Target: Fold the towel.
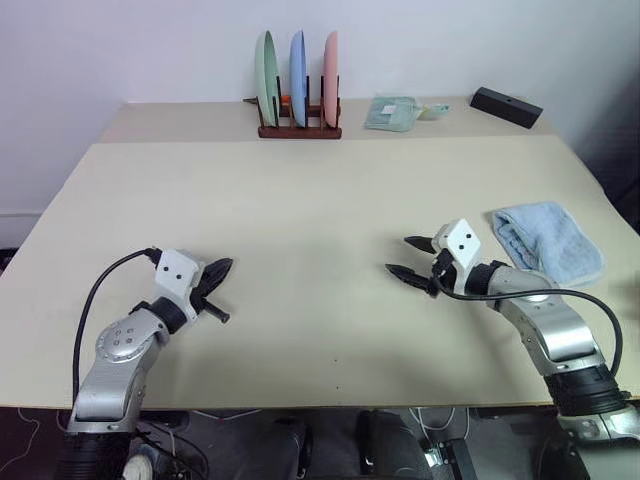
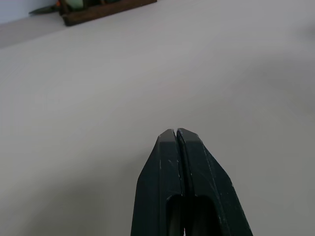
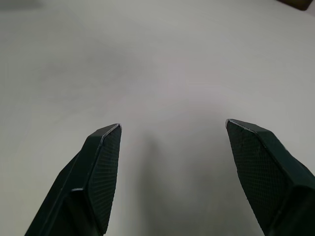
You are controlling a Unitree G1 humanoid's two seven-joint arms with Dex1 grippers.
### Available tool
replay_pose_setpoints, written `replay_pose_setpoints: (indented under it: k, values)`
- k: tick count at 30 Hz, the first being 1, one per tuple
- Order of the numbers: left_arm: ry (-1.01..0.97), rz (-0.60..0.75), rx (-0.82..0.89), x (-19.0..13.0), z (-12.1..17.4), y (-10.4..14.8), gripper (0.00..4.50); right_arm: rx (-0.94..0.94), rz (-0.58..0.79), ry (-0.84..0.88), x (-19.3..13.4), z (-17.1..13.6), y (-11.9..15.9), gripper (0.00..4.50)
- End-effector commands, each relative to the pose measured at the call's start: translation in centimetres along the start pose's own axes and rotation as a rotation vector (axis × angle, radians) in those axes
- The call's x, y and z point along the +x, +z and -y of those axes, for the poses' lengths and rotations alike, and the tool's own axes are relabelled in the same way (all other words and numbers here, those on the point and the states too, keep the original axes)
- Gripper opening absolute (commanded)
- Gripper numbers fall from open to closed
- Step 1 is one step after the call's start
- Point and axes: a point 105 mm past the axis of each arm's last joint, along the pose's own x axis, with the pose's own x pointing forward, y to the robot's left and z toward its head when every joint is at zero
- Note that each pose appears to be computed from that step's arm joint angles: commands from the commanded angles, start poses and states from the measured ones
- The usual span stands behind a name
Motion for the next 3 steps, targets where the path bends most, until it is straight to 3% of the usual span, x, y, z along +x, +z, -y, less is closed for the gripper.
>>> replay_pose_setpoints:
  k: [1, 3]
  values:
    - [0.005, 0.035, 0.009, -0.24, 0.08, 1.16, 0.0, -0.031, 0.04, -0.009, 0.17, 0.5, 1.05, 3.44]
    - [-0.001, 0.035, 0.008, -0.24, 0.31, 1.23, 0.0, -0.035, 0.039, -0.01, 0.28, 0.54, 0.93, 3.44]
